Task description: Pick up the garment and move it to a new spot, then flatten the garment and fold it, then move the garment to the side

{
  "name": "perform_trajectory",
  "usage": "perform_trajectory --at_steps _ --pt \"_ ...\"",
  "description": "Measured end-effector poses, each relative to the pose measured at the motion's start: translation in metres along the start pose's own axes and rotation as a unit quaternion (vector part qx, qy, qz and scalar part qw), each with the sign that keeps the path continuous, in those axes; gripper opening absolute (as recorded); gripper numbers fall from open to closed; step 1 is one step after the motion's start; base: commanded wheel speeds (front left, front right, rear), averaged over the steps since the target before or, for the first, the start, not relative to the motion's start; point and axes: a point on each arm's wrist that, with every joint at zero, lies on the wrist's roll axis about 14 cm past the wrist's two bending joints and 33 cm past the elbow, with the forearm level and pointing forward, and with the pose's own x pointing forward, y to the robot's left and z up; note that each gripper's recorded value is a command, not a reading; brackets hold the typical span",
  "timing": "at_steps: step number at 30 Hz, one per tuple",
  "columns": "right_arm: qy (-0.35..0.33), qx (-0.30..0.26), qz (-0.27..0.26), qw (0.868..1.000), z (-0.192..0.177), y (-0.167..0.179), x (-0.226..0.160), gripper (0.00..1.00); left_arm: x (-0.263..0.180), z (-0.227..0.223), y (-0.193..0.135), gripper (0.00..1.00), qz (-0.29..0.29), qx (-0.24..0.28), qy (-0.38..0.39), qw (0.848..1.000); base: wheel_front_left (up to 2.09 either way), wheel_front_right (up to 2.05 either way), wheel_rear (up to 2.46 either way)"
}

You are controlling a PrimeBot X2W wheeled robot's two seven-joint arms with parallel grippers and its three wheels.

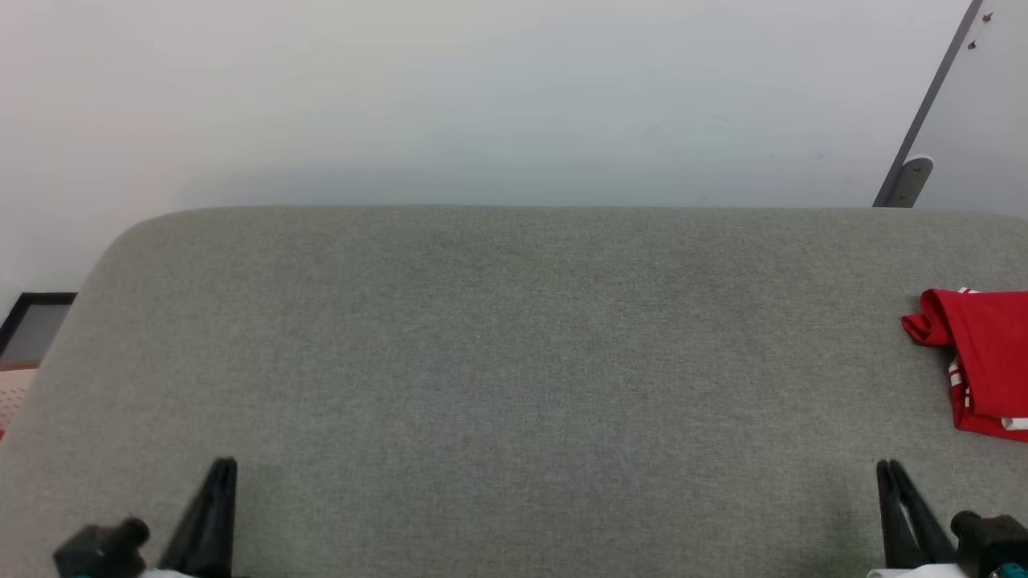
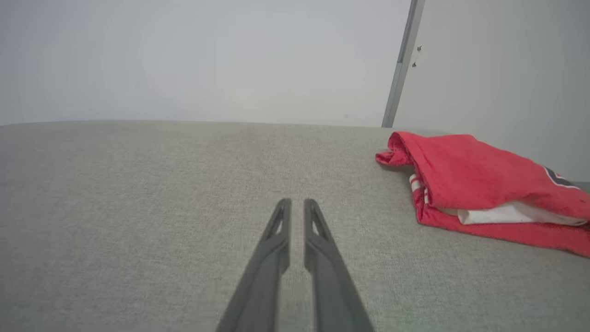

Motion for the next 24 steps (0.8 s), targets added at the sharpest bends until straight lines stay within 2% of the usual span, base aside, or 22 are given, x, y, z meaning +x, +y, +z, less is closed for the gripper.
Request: perform_trajectory --at_steps 3,12,24 --pt "0.020 0.015 -0.006 1.000 -0.011 -0.001 -0.003 0.00 -0.004 -0.013 -0.004 0.00 0.006 -0.023 0.018 1.000 0.00 0.00 0.00" --pt "0.027 0.106 -0.028 0.994 -0.012 -0.006 -0.002 0.00 -0.002 -0.017 -0.003 0.00 0.028 -0.101 0.023 0.994 0.00 0.00 0.00" --pt "0.025 0.215 -0.045 0.975 -0.010 -0.008 0.001 0.00 0.005 -0.017 -0.006 0.00 0.045 -0.194 0.021 0.980 0.00 0.00 0.00"
